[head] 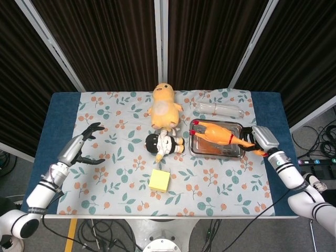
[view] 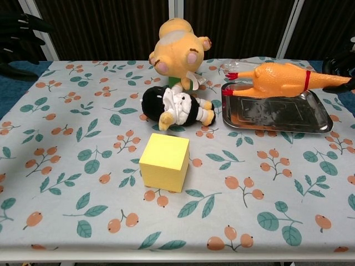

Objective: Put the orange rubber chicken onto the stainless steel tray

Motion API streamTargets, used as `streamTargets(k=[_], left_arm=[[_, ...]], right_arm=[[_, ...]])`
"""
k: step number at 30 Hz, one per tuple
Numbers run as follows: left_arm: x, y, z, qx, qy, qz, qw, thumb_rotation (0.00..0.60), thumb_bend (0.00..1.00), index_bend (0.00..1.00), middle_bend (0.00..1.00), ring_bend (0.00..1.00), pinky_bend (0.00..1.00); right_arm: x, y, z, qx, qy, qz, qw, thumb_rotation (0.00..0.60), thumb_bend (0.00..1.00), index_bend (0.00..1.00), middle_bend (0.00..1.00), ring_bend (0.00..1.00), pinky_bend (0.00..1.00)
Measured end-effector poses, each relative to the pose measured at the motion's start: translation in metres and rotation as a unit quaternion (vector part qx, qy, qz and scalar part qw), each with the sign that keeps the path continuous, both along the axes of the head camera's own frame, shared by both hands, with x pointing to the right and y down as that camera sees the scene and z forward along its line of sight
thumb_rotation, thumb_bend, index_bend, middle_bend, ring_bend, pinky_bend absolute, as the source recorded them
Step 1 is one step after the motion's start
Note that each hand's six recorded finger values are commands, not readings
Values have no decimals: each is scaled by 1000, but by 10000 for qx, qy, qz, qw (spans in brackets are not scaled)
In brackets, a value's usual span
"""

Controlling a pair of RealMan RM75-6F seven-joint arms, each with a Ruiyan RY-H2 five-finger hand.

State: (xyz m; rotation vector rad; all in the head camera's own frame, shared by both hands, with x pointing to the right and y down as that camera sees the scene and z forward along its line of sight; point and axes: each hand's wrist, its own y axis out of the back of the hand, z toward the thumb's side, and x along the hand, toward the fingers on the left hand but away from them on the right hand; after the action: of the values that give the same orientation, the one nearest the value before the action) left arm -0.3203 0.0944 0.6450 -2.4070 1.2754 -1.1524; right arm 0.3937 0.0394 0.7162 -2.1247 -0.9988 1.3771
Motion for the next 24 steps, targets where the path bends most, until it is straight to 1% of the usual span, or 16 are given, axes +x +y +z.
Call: streamTargets(k=[4, 6, 8, 11, 13, 15, 16, 17, 18, 20, 22, 24], left_arm=[[1, 2, 3, -123, -49, 83, 9999, 600, 57, 208, 135, 128, 256], [0, 3, 4, -148, -77, 122, 9998, 600, 57, 208, 135, 128, 256], [0, 3, 3, -128, -72, 114, 9998, 600, 57, 208, 135, 128, 256], [-1, 3, 3, -92, -61, 88, 9999, 600, 56, 208, 135, 128, 256], [-1, 3, 3, -77, -57, 89, 9999, 600, 57, 208, 135, 128, 256], [-1, 2, 2, -51, -49, 90, 9999, 600, 57, 208, 135, 128, 256], [0, 2, 2, -20, -42, 88, 10000, 600, 56, 208, 135, 128, 256], [0, 2, 1, 8, -38, 87, 10000, 600, 56, 208, 135, 128, 256], [0, 2, 1, 37, -32, 83, 10000, 600, 56, 208, 135, 128, 257], [0, 1, -1, 99, -14, 69, 9999, 600, 57, 208, 135, 128, 257], [0, 2, -1, 130, 7, 52, 9999, 600, 57, 208, 135, 128, 257], [0, 1, -2, 144, 18, 43, 9999, 600, 57, 208, 135, 128, 256]], right_arm=[[-1, 1, 15, -33, 129, -133, 9998, 600, 118, 863, 769, 631, 720], [-2, 2, 23, -66, 172, -177, 9997, 600, 100, 797, 723, 574, 643], [-2, 3, 29, -110, 233, -227, 9994, 600, 79, 703, 651, 501, 571], [-1, 5, 37, -189, 327, -284, 9989, 600, 31, 515, 539, 403, 491], [0, 5, 40, -229, 375, -288, 9986, 600, 8, 366, 462, 332, 437], [3, 5, 42, -243, 464, -299, 9982, 600, 0, 182, 371, 251, 367], [4, 6, 43, -254, 493, -296, 9980, 600, 0, 129, 346, 228, 348], [5, 7, 43, -263, 517, -293, 9979, 600, 0, 50, 299, 184, 313], [6, 7, 43, -261, 534, -295, 9978, 600, 0, 13, 255, 142, 283], [7, 7, 42, -272, 563, -296, 9976, 600, 0, 0, 180, 66, 230], [8, 6, 41, -280, 601, -311, 9973, 600, 0, 0, 123, 17, 193], [10, 5, 40, -274, 673, -352, 9967, 600, 0, 0, 78, 0, 165]])
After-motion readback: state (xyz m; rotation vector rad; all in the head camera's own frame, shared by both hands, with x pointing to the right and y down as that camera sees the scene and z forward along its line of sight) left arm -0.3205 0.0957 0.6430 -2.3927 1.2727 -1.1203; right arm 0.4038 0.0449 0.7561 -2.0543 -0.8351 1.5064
